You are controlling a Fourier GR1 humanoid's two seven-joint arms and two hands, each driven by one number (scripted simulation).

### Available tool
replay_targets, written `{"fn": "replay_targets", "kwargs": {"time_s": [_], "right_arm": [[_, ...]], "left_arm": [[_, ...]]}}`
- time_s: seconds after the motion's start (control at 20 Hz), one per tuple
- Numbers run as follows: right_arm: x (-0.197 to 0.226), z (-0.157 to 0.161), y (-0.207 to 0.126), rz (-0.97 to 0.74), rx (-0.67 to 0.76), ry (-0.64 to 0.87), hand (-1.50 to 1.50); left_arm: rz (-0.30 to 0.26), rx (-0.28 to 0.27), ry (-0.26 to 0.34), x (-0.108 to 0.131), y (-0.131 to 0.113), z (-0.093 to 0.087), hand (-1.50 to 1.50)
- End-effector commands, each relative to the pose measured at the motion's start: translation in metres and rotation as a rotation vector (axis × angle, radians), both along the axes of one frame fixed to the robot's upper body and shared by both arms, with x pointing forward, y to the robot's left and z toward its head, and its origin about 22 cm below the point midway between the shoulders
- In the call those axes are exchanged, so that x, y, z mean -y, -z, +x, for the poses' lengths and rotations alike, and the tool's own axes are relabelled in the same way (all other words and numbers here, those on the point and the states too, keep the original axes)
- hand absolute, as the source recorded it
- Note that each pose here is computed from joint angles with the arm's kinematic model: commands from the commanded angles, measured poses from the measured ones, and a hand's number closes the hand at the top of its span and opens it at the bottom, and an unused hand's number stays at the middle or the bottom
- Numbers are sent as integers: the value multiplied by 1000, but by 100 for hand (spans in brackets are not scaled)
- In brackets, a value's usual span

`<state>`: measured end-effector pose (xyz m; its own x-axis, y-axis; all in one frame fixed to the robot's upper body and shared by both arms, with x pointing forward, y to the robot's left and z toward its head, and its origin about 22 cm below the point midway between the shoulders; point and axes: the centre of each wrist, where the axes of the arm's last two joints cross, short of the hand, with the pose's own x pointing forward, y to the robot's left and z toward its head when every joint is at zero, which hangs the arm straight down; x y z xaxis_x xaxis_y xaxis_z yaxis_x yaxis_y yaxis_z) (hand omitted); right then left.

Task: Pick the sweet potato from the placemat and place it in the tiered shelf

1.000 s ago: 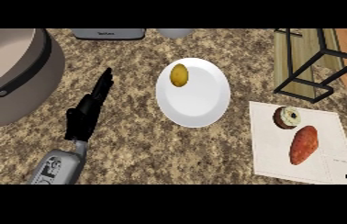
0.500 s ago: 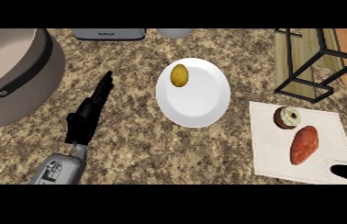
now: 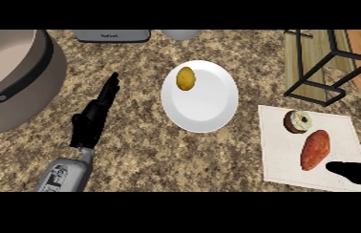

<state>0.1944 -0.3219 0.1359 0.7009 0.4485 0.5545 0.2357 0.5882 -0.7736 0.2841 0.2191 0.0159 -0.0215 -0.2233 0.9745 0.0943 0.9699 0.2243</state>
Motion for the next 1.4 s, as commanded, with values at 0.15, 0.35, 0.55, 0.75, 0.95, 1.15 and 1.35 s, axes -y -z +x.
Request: {"fn": "replay_targets", "kwargs": {"time_s": [0.15, 0.35, 0.55, 0.75, 0.95, 1.15, 1.35], "right_arm": [[-22, 16, 10, 27, -57, 109, -150], [-27, 18, 33, 34, -64, 109, -150], [-11, 38, 12, 40, -77, 138, -150], [-25, 22, 37, 49, -109, 140, -150], [-27, 26, 48, 27, -133, 119, -150], [-18, 35, 23, 44, -136, 120, -150], [-17, 37, 54, 32, -180, 119, -150]], "left_arm": [[-7, -9, 3, 9, -4, -7, 0], [25, 7, -7, 19, 14, 2, 0], [15, 20, 5, 1, -14, 1, 0], [8, -1, 4, 2, 2, -10, 0], [1, 19, -10, -5, 9, 1, 0], [1, -4, 8, 2, 13, -5, 0], [10, 22, -2, -4, -2, 12, 0]]}}
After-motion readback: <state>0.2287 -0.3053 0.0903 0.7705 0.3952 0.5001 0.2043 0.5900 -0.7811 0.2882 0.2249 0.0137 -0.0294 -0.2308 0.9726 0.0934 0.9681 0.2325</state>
